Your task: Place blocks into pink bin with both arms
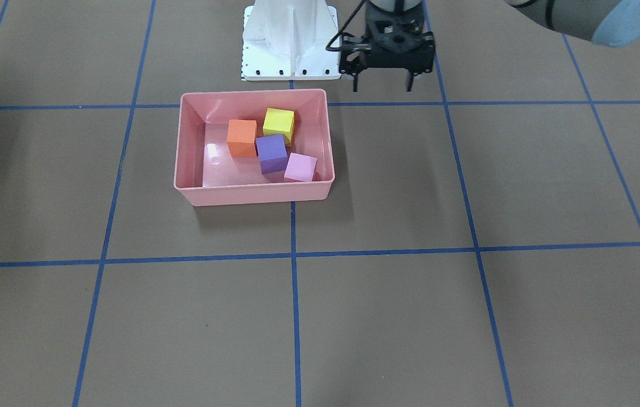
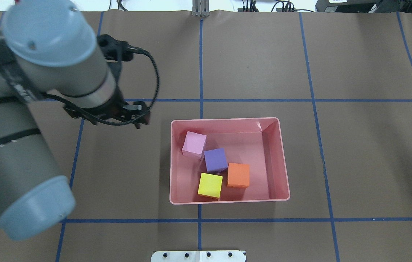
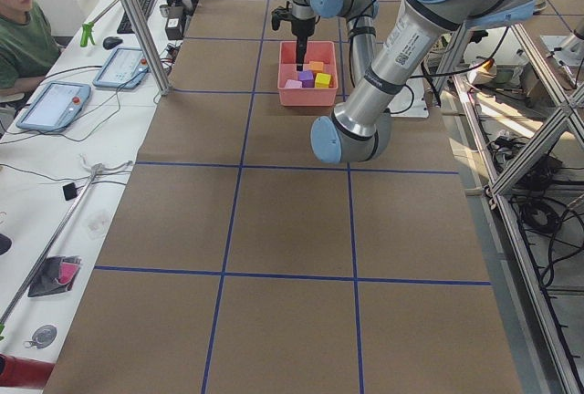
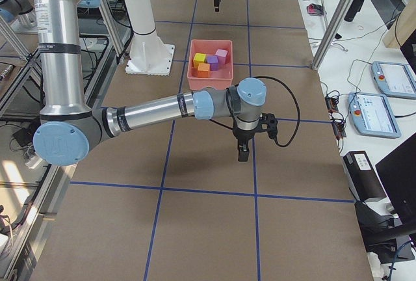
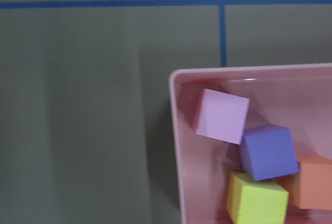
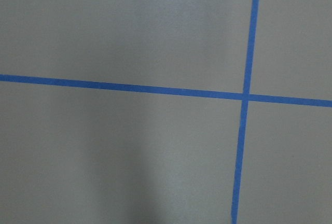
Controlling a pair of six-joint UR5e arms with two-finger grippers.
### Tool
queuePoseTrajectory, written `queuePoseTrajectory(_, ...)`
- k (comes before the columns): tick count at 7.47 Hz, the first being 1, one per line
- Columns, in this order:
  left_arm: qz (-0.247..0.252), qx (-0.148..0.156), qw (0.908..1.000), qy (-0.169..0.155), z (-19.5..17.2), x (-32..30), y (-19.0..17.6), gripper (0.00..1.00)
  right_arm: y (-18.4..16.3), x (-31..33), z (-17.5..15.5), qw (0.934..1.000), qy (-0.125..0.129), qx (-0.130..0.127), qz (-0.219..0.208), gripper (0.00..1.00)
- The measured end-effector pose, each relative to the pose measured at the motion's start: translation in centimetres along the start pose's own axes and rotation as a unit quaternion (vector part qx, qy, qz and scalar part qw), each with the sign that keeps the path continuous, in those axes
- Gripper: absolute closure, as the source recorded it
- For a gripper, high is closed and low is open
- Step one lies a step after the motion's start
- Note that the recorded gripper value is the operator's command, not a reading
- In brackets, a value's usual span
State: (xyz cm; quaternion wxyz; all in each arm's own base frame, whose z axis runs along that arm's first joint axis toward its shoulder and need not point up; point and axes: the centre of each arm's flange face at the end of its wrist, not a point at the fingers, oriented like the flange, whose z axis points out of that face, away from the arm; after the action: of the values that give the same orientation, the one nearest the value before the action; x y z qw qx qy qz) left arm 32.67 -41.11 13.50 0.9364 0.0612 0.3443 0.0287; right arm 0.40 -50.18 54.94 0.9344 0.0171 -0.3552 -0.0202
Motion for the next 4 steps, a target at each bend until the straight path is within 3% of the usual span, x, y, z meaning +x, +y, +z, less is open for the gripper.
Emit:
queuePoseTrajectory(2,0.051,0.005,0.9968,-0.061,0.1,-15.6,-5.1,0.00,1.1,1.1,0.3,0.9999,0.001,-0.004,0.010,0.01)
queuePoseTrajectory(4,0.129,-0.013,0.9894,-0.066,0.7,-31.1,-9.3,0.00,1.9,1.9,1.0,0.9998,0.002,-0.011,0.019,0.01)
